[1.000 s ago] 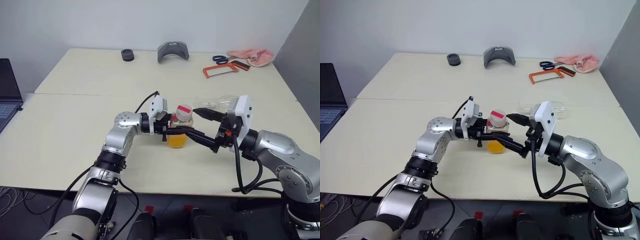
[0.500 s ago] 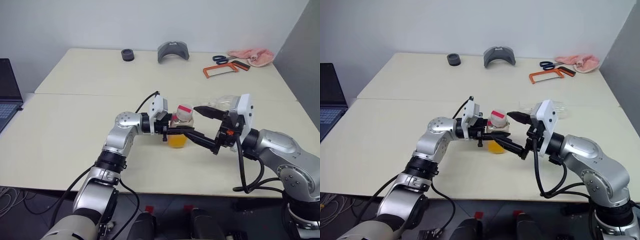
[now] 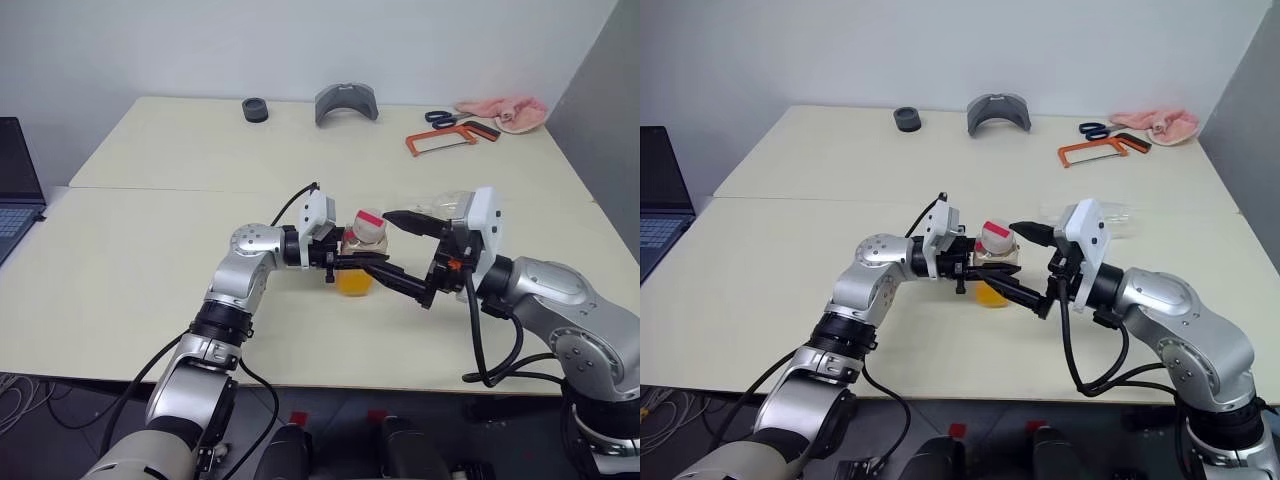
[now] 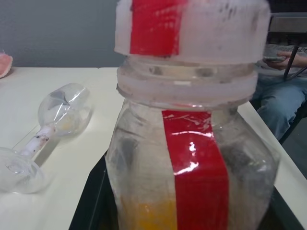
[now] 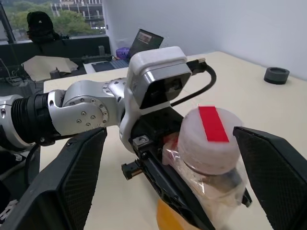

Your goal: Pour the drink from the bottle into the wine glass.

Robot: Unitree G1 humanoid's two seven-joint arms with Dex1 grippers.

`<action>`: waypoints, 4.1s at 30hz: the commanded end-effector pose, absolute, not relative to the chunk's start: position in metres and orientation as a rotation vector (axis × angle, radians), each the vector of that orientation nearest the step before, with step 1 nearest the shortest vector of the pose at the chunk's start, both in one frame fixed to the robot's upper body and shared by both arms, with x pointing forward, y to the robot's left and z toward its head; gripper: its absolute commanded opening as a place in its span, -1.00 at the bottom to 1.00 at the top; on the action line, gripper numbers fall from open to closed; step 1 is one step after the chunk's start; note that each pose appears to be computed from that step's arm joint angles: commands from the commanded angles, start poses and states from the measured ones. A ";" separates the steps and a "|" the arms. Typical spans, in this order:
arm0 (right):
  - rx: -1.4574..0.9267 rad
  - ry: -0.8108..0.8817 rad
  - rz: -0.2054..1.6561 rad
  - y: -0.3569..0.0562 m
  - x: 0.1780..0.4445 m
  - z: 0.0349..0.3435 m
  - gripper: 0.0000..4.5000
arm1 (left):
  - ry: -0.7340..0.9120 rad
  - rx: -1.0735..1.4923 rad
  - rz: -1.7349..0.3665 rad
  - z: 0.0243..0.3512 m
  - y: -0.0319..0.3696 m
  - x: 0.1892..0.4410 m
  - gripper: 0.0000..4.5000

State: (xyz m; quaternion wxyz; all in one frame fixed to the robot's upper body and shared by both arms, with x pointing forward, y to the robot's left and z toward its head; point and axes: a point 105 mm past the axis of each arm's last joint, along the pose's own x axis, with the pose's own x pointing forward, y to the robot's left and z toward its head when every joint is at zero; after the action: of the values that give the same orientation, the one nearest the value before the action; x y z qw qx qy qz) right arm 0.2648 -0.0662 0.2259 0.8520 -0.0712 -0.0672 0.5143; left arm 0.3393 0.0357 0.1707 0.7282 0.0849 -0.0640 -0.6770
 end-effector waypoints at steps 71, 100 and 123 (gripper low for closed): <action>-0.078 -0.175 0.998 -0.075 0.280 0.235 1.00 | -0.219 0.221 -1.496 0.186 0.035 0.338 -0.27; -0.060 -0.140 1.048 -0.056 0.294 0.236 -0.06 | -0.217 0.224 -1.493 0.184 0.035 0.338 -0.27; -0.046 -0.303 0.701 -0.141 0.295 0.243 -0.23 | -0.223 0.189 -1.425 0.186 0.044 0.343 -0.27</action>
State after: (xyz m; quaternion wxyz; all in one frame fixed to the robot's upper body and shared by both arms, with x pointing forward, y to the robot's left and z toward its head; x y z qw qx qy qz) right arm 0.2948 -0.1178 0.2370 0.9132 -0.0225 -0.1374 0.3830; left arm 0.3415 0.0383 0.1698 0.7381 0.0912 -0.0697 -0.6648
